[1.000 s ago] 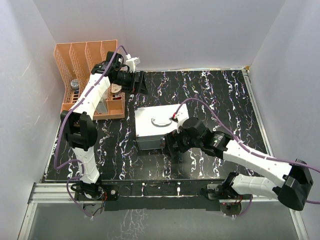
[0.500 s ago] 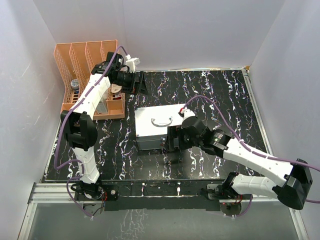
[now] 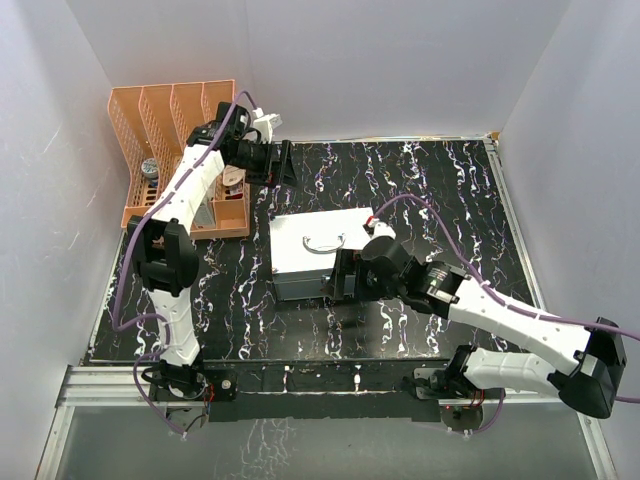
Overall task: Organize the medicine kit
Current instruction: Close the medicine box at the center of the board.
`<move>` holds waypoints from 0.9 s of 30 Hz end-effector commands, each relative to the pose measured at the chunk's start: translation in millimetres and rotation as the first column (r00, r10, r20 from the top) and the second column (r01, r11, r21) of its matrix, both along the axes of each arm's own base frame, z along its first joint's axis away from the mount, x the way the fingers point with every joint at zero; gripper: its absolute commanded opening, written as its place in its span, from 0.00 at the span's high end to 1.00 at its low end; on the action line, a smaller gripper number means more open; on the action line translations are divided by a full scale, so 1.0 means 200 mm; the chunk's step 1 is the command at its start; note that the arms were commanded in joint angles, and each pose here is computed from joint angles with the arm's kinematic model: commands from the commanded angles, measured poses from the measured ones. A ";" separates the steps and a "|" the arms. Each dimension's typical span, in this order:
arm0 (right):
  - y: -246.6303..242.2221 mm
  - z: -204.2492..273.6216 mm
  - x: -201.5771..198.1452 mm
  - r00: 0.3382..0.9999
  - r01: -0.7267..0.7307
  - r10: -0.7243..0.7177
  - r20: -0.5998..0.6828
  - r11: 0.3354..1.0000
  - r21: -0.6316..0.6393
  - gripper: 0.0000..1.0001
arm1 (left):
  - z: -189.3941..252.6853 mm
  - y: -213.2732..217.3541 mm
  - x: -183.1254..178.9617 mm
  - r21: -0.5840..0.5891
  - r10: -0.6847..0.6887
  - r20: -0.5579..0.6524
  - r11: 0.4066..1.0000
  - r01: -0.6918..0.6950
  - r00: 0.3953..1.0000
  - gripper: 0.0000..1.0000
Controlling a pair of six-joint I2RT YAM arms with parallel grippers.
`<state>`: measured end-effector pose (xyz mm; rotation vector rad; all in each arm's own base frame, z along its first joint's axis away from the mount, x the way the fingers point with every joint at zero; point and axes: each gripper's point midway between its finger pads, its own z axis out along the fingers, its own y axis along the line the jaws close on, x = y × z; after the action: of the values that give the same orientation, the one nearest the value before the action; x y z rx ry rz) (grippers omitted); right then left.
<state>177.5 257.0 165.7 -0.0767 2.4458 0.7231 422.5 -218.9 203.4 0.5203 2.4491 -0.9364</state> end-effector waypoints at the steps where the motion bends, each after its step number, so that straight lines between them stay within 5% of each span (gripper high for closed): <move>1: 0.07 0.10 0.06 0.996 0.070 -0.079 0.052 0.985 0.155 0.02 | 0.06 -0.03 0.04 -0.025 -0.002 0.022 1.000 0.003 1.000 0.02; 8: 0.10 0.11 0.10 0.970 0.169 -0.211 0.124 0.943 0.286 0.02 | 0.05 -0.05 0.08 -0.032 -0.004 0.024 0.999 0.005 1.000 0.02; 27: 0.04 -0.03 0.14 0.914 0.349 -0.405 0.022 0.812 0.469 0.02 | 0.01 -0.08 0.14 -0.047 -0.018 0.011 0.999 0.019 1.000 0.03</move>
<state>193.9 258.1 125.8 0.4062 2.1770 0.9064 448.6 -228.5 186.5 0.5176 2.4503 -0.9632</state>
